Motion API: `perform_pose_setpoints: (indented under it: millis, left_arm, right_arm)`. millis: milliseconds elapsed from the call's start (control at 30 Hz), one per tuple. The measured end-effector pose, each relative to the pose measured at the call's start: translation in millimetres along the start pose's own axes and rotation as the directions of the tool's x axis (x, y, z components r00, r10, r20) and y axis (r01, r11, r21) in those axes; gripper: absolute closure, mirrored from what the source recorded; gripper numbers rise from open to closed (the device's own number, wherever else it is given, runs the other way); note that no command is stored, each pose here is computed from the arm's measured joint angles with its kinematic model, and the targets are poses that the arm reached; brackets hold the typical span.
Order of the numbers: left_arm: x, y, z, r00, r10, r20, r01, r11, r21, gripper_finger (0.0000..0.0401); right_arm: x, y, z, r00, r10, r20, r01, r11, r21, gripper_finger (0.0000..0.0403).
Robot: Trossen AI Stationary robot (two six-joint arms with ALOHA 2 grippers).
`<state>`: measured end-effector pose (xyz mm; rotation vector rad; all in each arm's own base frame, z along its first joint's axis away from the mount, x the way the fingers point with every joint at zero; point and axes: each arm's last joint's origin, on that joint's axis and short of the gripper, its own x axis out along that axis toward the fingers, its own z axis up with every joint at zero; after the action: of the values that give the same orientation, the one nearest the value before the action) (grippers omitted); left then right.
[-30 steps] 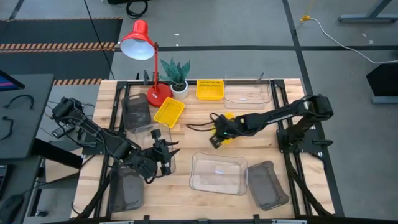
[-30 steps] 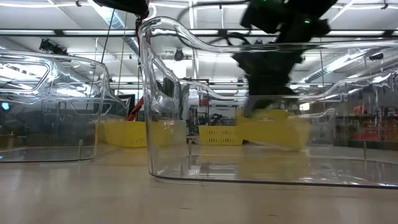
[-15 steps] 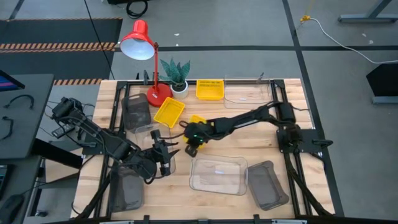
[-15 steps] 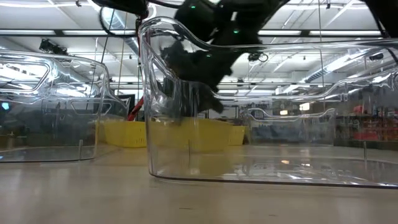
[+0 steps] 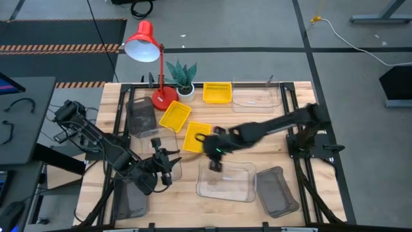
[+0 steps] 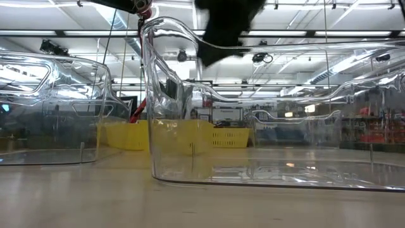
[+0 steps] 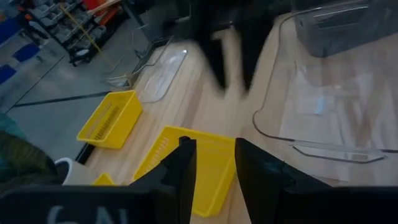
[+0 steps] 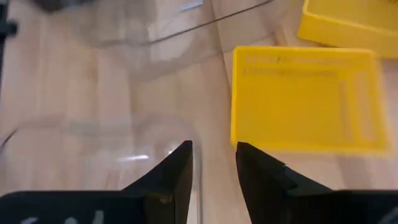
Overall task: Stack baskets by color
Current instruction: Adjust the bottom right black transparent bin on the table
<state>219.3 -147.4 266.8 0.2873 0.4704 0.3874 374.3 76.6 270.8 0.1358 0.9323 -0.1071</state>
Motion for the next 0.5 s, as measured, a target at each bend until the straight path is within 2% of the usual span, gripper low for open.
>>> perform_pose_setpoints:
  millis: [133,267,400,500]
  left_arm:
    - [2,2,-1,1.000,0.018,-0.007,-0.018,1.000,-0.018,0.0284]
    - [5,4,0,1.000,0.030,-0.010,-0.030,0.999,-0.027,0.0284]
    - [9,7,1,0.999,0.044,-0.011,-0.044,0.998,-0.044,0.0284]
    - [13,10,3,0.998,0.062,-0.015,-0.062,0.996,-0.060,0.0284]
  right_arm:
    - [-59,36,-25,0.999,-0.051,0.017,0.052,0.996,-0.066,0.0275]
    - [-100,73,-62,1.000,-0.023,-0.015,0.022,0.999,-0.034,0.0275]
    - [-123,100,-107,0.985,-0.030,-0.171,0.027,0.999,-0.020,0.0276]
    - [-132,110,-137,0.951,-0.107,-0.292,0.107,0.994,-0.014,0.0276]
